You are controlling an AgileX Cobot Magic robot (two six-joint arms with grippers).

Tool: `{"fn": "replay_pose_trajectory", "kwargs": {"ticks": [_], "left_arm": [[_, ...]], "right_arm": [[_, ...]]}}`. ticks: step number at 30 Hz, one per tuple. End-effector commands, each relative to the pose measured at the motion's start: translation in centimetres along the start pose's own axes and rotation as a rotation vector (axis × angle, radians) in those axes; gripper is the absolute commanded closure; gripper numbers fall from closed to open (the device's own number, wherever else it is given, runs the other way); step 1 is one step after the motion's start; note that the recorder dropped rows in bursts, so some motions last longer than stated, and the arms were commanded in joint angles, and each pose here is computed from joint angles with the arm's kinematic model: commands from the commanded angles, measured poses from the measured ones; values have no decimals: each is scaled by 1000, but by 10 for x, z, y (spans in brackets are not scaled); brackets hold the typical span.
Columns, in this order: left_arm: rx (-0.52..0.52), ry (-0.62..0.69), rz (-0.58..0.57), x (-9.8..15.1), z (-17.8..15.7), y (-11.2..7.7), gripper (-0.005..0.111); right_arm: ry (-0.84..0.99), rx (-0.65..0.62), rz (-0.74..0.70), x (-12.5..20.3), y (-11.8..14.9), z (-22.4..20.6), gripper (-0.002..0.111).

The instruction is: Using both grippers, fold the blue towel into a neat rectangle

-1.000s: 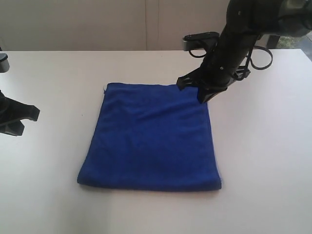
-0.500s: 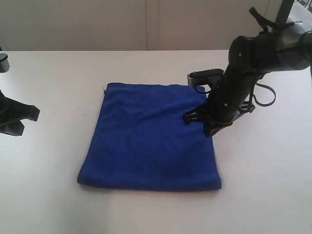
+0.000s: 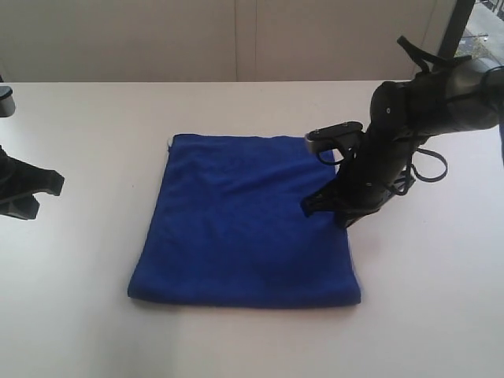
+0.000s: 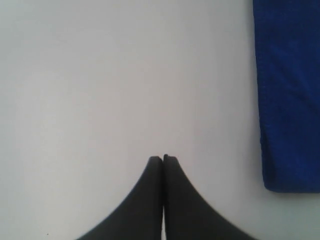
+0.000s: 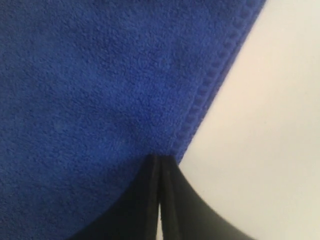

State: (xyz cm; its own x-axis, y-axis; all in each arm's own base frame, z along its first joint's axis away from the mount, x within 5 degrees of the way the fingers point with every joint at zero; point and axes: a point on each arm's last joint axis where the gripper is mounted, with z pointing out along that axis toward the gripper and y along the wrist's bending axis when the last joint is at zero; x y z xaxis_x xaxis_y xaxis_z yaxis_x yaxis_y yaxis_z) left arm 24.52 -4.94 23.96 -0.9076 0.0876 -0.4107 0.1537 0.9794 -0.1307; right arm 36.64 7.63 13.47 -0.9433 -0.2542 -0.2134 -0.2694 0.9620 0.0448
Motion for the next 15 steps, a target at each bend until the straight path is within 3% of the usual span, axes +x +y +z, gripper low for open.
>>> {"fn": "replay_pose_trajectory", "kwargs": {"ticks": [1, 15], "left_arm": [[2, 11, -3, 4, -1, 1, 107], [2, 11, -3, 4, -1, 1, 107]], "right_arm": [[12, 53, -78, 2, -6, 7, 108], [-28, 33, -37, -1, -3, -5, 108]]}}
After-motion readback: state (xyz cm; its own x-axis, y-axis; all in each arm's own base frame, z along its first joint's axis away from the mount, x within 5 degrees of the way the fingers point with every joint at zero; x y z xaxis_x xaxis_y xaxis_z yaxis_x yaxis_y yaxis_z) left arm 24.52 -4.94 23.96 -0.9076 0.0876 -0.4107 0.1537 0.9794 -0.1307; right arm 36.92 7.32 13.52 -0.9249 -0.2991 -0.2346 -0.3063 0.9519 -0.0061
